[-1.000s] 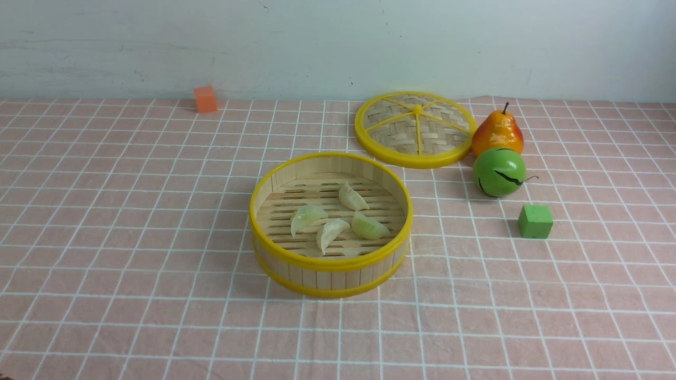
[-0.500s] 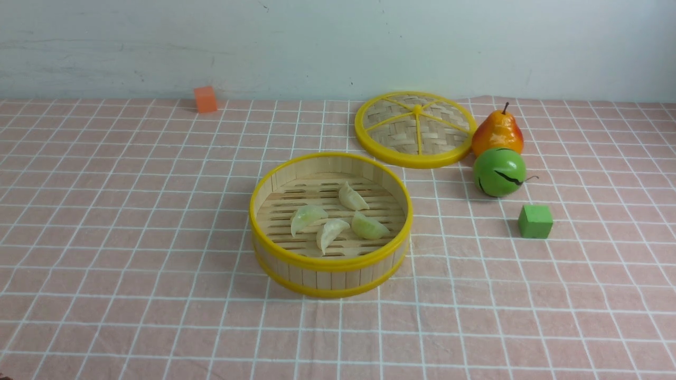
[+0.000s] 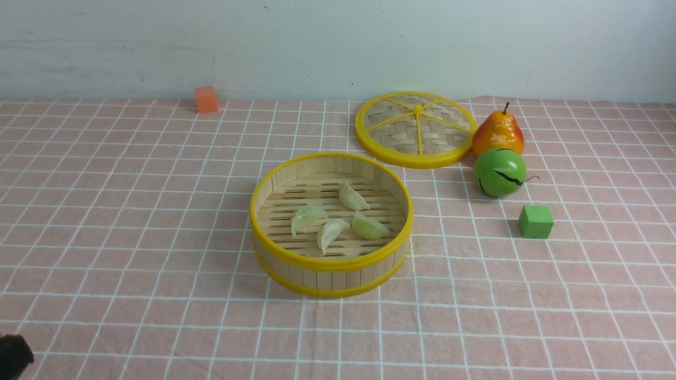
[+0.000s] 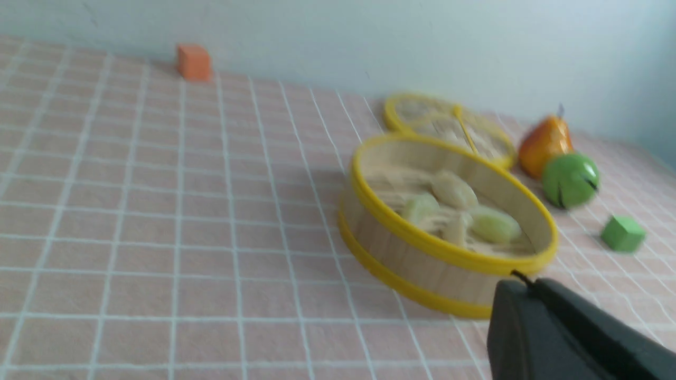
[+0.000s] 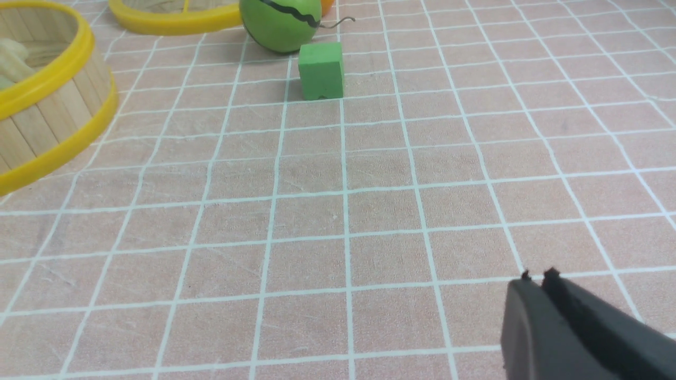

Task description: Put the dumplings into the steamer on the table with the pink tablecloth.

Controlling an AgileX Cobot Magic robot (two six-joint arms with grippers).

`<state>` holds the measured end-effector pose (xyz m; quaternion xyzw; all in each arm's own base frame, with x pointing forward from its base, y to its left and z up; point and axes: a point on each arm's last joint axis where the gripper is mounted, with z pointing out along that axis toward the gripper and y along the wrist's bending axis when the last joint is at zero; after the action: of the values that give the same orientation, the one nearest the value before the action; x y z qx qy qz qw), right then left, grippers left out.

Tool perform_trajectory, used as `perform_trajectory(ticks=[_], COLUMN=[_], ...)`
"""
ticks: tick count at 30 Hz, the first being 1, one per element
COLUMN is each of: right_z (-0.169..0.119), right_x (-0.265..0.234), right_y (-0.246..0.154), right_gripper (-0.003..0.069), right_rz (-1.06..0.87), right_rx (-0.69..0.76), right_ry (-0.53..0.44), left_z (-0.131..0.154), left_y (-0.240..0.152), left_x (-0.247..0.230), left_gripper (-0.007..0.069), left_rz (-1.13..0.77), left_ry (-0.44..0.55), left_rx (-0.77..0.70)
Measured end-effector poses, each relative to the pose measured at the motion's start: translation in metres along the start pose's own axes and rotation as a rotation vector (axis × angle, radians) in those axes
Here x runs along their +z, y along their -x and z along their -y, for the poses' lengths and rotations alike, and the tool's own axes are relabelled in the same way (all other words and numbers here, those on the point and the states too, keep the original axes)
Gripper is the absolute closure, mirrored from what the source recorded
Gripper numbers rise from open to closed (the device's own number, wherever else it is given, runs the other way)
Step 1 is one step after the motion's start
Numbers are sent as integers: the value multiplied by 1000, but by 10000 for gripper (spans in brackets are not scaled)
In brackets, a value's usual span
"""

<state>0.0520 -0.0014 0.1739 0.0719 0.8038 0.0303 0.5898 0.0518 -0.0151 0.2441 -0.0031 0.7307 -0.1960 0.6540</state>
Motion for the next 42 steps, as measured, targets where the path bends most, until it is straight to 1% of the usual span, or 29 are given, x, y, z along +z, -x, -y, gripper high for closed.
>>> perform_trajectory(ticks=[2,3,8,11,14,18,24,42], right_z=[0,0,0,0,0,0,0,0], right_x=[0,0,0,0,0,0,0,0], right_y=[0,0,0,0,0,0,0,0], right_gripper=[628,627,620,616,613,607,599,571], right_rz=[0,-1,-1,-1,-1,-1,-1,-1], right_rx=[0,0,0,0,1,1,1,1], right_ry=[0,0,0,0,0,0,0,0], left_z=[-6,-11,-27,-31,-34,-36,-38,-38], left_y=[-8,-15,-41,-47,-52,-57,-65,-65], left_x=[1,2,4,4,3,2,1,1], left_gripper=[639,639,639,639,639,639,639,639], left_rz=[51,77,82,62,9,-51,-133,-141], left_ry=[47,93,236,287,316,343,369,368], left_rx=[-3,-8,-52,-60,-34,-5,-14,-11])
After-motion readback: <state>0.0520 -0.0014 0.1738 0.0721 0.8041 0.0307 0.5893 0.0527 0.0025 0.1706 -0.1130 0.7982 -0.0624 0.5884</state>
